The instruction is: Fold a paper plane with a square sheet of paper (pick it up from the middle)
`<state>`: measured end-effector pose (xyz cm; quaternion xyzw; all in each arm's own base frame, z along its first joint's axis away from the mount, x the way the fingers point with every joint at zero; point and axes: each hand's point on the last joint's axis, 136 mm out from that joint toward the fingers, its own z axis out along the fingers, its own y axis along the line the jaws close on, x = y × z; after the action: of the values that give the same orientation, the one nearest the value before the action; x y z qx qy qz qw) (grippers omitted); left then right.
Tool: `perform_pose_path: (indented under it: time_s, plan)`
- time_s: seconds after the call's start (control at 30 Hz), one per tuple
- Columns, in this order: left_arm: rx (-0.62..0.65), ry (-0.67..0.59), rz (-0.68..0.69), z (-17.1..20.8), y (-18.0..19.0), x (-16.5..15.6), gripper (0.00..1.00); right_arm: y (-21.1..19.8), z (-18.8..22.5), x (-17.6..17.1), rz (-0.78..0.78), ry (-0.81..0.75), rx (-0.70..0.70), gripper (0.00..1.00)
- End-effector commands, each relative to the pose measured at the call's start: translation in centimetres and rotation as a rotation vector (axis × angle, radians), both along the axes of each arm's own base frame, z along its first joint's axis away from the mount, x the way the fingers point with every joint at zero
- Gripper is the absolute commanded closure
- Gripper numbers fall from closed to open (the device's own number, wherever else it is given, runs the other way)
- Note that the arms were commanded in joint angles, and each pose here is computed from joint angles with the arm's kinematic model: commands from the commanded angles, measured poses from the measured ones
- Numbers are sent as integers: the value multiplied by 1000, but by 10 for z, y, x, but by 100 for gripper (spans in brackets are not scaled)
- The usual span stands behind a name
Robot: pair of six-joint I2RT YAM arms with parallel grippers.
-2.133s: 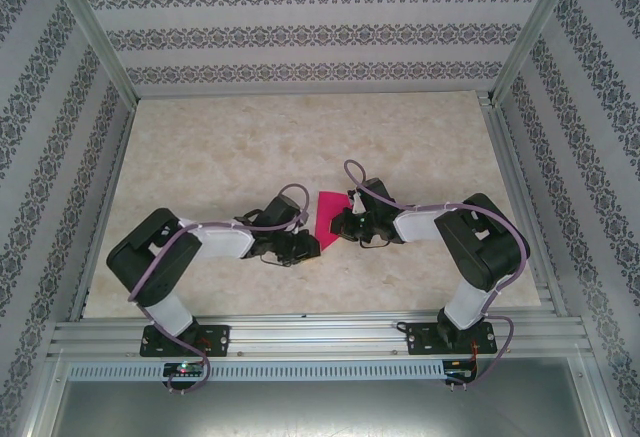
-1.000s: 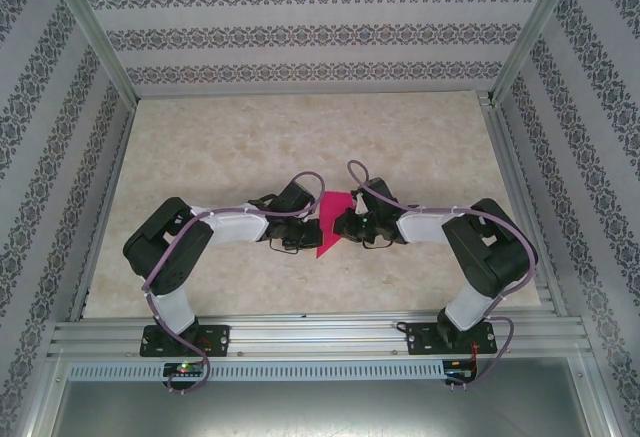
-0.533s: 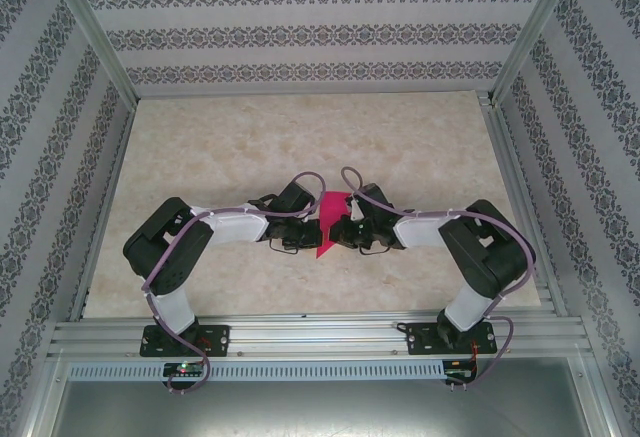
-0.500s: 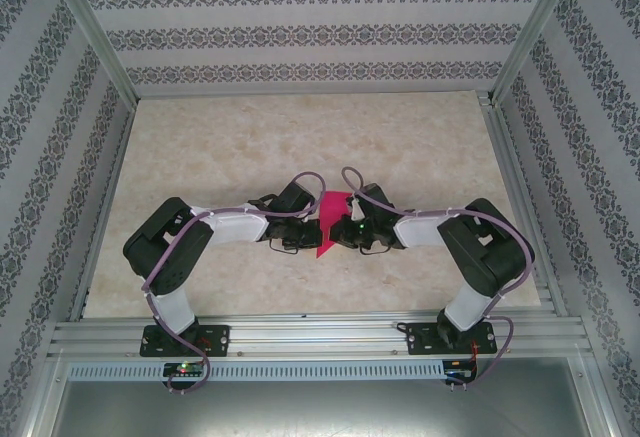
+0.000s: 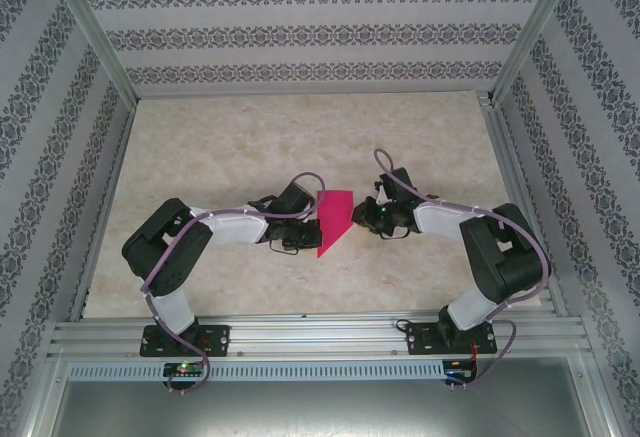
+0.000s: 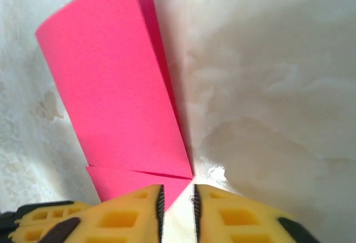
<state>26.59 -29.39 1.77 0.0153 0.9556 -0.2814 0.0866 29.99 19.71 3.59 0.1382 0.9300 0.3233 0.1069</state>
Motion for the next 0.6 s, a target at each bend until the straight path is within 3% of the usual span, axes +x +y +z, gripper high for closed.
perform_pose_path:
  time_s: [0.0,0.13,0.2,0.3,0.57]
  plan:
    - [111,74,15,-21,22,-19,87,-9,20,-4,40,-36,-57,71]
    - [46,7,-13,12,7,-8,82,-11,37,-7,5,-75,-21,68]
    - [27,-38,-20,37,4,-1,77,-10,49,-9,-23,-105,23,60]
    - [45,-116,-4,63,8,10,71,-13,56,-12,-55,-141,38,55]
    - [44,-142,-36,69,-1,23,72,1,42,-16,-29,-92,113,52]
